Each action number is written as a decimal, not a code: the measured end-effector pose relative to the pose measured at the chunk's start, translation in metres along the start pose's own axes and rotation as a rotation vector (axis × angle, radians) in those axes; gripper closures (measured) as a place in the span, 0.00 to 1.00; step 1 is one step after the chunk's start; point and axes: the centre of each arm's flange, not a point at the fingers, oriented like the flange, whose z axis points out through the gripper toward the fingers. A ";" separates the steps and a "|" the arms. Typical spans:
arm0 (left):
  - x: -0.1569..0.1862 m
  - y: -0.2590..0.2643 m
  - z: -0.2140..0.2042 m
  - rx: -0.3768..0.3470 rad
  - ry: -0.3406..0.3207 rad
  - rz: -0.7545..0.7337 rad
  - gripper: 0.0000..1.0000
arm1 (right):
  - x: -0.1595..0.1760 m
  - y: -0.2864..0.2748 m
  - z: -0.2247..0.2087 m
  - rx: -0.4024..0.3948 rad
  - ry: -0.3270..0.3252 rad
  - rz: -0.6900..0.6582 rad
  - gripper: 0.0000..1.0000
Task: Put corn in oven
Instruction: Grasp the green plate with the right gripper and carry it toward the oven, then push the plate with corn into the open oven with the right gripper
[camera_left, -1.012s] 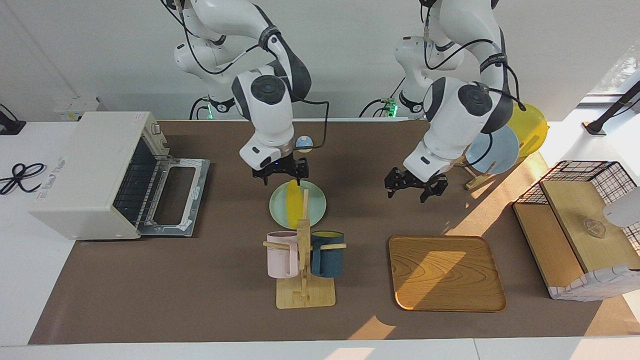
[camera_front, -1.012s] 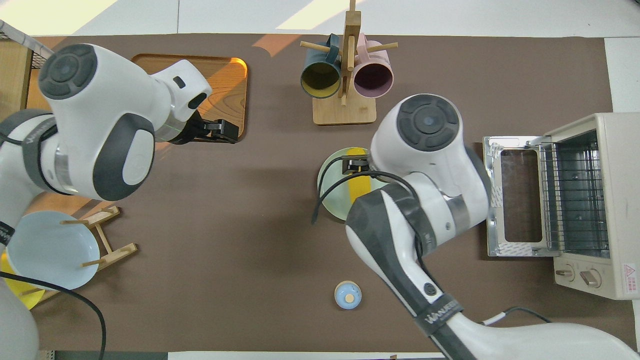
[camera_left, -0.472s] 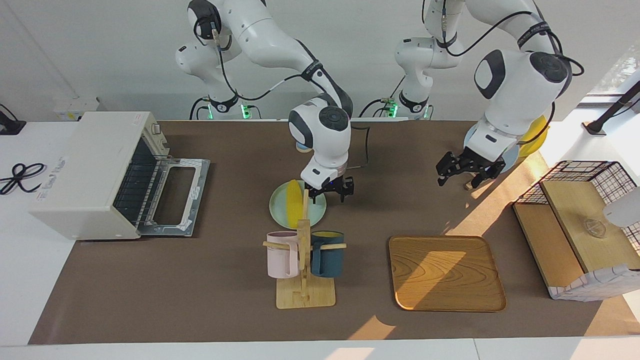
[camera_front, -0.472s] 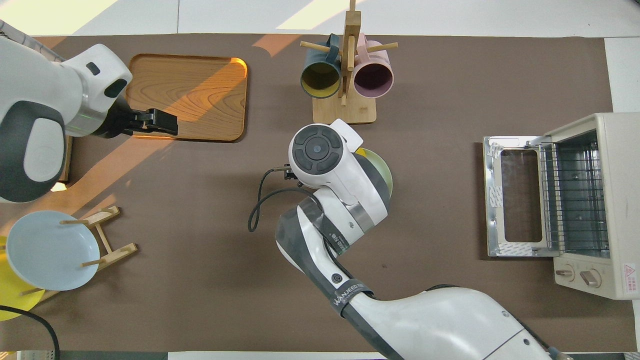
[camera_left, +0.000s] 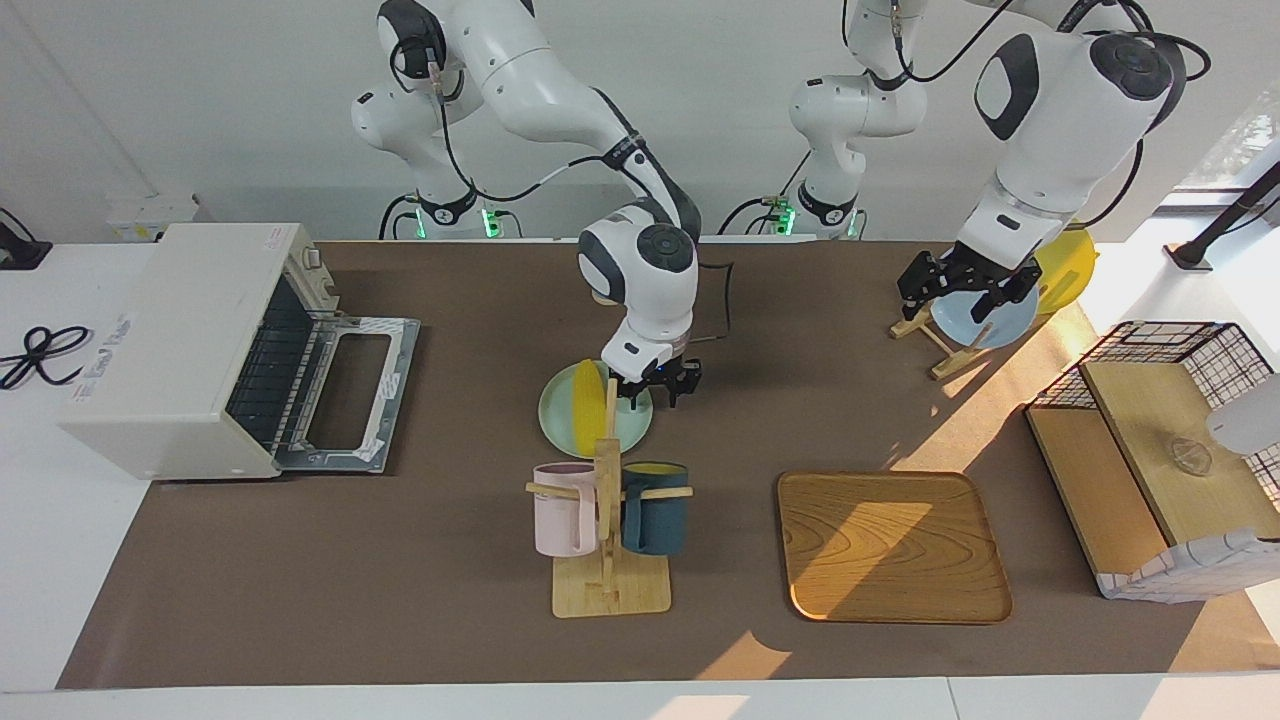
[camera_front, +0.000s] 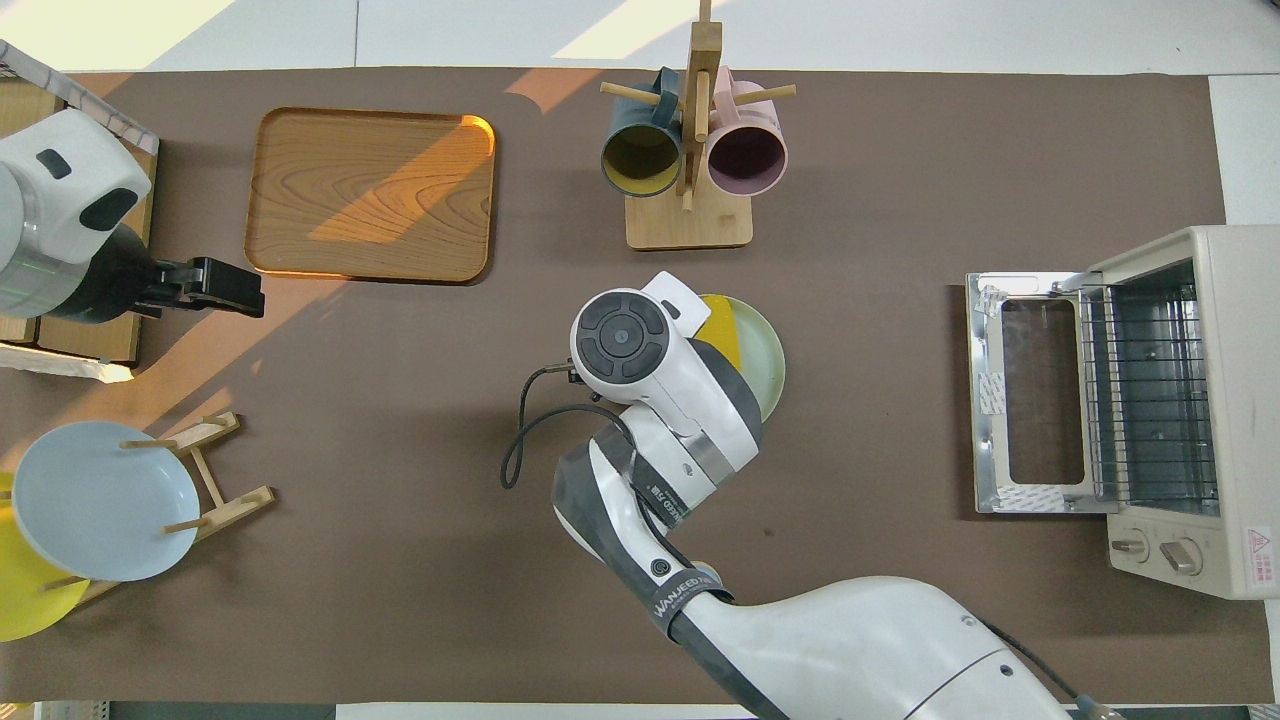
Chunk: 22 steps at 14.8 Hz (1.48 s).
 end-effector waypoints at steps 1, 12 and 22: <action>-0.004 0.000 -0.002 0.002 -0.014 0.001 0.00 | -0.004 0.001 0.004 -0.002 -0.003 -0.003 0.43; -0.017 0.004 -0.010 0.030 -0.041 0.060 0.00 | 0.013 0.016 -0.071 -0.147 -0.074 -0.010 0.97; -0.020 0.007 -0.047 0.033 -0.072 0.068 0.00 | 0.042 0.205 -0.124 -0.318 -0.246 -0.026 0.97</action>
